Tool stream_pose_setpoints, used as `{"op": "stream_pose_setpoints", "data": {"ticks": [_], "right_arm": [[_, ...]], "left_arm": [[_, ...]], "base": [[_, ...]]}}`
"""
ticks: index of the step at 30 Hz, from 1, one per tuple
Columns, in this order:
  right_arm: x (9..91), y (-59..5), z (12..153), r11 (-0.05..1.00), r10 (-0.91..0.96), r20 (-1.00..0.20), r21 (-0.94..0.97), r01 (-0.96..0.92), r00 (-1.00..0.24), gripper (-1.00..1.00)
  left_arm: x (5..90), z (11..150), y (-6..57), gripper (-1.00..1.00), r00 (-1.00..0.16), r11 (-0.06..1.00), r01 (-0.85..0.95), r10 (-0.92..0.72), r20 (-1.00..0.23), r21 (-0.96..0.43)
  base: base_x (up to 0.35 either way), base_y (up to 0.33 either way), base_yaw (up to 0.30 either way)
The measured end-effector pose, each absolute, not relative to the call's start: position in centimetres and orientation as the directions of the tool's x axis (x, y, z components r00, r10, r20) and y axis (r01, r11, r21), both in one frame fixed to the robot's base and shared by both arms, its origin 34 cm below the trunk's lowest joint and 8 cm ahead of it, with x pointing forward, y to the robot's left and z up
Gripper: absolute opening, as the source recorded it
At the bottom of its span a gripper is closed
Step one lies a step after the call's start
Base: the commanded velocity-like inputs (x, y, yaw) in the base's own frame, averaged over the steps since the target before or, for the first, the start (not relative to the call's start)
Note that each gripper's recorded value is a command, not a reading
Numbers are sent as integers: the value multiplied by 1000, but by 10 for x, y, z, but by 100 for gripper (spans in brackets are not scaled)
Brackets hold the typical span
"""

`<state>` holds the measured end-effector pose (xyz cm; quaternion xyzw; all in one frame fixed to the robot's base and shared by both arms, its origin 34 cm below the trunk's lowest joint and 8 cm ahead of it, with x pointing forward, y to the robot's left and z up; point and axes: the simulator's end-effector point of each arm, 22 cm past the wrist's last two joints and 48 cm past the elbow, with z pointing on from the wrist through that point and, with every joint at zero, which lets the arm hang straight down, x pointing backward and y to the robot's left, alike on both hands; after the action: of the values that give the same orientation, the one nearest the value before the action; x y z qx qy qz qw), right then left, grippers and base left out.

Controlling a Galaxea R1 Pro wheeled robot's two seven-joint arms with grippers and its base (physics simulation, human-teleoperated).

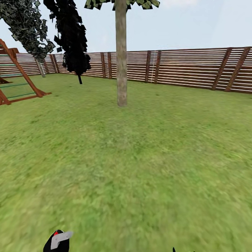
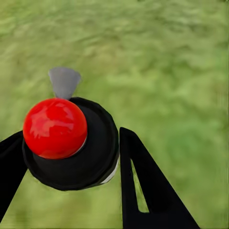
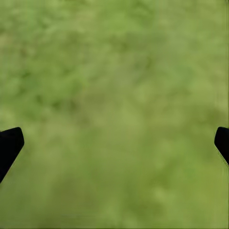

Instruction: In the garden, pick up the pesticide atomizer on the floor and spray pesticide onto both trees until each tree trunk is fully covered.

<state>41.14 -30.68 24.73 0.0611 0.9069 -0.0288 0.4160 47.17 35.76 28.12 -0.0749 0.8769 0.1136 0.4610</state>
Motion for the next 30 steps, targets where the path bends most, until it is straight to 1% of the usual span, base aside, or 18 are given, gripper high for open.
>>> {"op": "stream_pose_setpoints", "data": {"ticks": [30], "right_arm": [[411,-307,247,991,87,-758,-2,135,-646,100]], "left_arm": [[472,281,358,-100,-564,963,-236,-26,-825,130]], "base": [[340,0,0]]}}
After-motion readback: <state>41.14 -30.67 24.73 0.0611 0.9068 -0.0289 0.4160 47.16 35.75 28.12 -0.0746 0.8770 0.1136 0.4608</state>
